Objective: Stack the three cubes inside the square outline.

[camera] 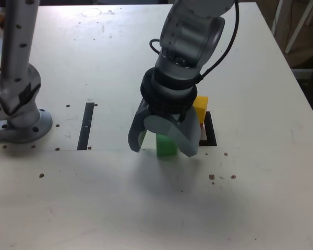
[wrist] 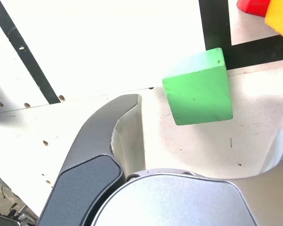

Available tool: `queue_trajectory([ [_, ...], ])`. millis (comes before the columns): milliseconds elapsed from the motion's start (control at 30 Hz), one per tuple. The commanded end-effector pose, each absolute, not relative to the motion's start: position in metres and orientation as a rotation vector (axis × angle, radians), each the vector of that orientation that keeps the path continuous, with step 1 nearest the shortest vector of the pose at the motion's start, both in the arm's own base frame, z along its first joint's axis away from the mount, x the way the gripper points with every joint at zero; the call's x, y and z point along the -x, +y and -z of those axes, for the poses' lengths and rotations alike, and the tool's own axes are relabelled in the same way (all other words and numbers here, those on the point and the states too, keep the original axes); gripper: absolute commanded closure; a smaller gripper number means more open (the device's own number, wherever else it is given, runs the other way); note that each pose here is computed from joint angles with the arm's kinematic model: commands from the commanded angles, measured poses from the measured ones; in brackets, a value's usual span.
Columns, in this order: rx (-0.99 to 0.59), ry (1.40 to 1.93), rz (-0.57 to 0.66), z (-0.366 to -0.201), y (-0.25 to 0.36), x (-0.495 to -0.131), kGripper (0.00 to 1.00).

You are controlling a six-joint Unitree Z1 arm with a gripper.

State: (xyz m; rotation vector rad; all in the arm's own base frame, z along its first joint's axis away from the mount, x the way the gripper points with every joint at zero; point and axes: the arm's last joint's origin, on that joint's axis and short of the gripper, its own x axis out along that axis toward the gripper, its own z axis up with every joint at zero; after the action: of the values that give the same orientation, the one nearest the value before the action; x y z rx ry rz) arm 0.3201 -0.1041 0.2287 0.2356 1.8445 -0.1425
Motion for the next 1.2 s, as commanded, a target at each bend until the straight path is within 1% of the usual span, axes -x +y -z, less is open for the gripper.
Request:
queue_trajectory([
  [0,-0.235,1.856,0.152,-0.222,-0.105,-0.321,0.06],
  [233,-0.216,1.87,0.176,-0.209,-0.101,-0.324,0.08],
  [367,-0.207,1.875,0.18,-0.205,-0.098,-0.325,0.13],
  [500,-0.196,1.877,0.18,-0.204,-0.097,-0.326,0.24],
  [767,-0.167,1.868,0.181,-0.2,-0.097,-0.326,0.55],
  [867,-0.167,1.866,0.18,-0.199,-0.097,-0.326,0.64],
  [967,-0.167,1.864,0.18,-0.199,-0.097,-0.326,0.69],
  [1167,-0.168,1.865,0.18,-0.199,-0.097,-0.325,0.7],
])
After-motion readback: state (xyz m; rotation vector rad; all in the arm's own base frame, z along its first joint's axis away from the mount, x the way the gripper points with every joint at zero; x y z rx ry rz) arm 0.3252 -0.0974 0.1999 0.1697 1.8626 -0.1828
